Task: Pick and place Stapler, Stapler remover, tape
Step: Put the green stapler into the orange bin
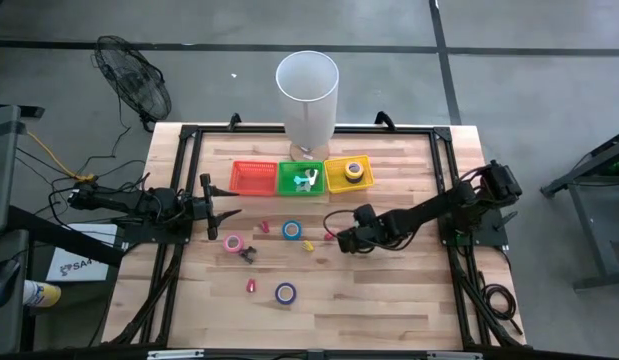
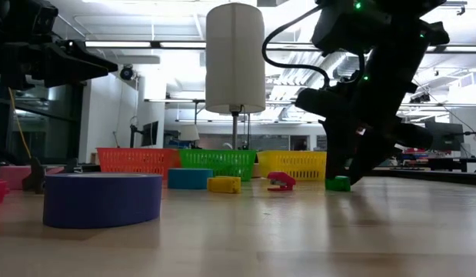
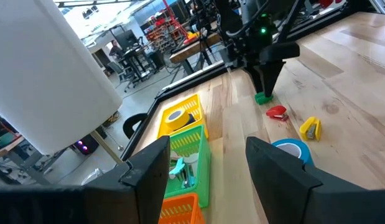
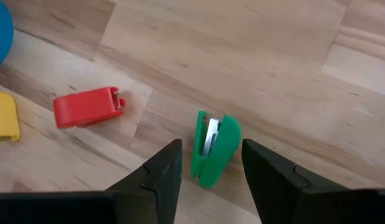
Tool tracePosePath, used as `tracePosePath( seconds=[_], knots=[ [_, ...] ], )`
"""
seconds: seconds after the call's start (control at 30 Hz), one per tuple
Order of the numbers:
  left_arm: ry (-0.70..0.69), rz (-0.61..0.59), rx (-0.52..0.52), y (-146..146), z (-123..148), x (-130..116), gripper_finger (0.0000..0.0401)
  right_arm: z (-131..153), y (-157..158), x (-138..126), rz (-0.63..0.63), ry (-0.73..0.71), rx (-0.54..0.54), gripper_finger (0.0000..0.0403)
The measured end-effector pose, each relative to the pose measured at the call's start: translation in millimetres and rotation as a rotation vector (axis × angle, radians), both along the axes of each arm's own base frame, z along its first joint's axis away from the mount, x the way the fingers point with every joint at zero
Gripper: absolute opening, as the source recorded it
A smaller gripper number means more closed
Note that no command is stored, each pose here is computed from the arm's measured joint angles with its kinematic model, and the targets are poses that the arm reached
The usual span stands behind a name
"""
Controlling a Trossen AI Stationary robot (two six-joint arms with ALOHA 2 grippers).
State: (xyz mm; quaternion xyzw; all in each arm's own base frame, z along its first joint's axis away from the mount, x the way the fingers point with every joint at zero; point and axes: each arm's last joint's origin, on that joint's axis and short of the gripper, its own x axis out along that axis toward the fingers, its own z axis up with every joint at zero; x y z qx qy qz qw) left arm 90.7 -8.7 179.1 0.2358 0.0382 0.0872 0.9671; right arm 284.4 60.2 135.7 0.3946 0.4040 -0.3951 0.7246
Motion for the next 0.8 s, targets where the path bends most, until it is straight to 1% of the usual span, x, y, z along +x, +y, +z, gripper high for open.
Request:
tracePosePath(
  seconds=[0.17,0.33,0.43,0.63,0.8],
  knots=[
    [0.0,0.0,0.0,0,0,0,0.0207,0,0,0,0.005,0.0,0.002,0.0138],
    [0.001,0.0,0.0,0,0,0,0.0207,-14,2,7,0.044,0.016,-0.011,0.0125],
    [0.001,0.0,0.0,0,0,0,0.0207,-20,2,8,0.034,0.027,-0.02,0.0117],
    [0.001,0.0,0.0,0,0,0,0.0207,-14,4,6,0.045,0.004,-0.059,0.0098],
    [0.001,0.0,0.0,0,0,0,0.0207,-12,5,5,0.078,0.021,-0.032,0.0078]
  ],
)
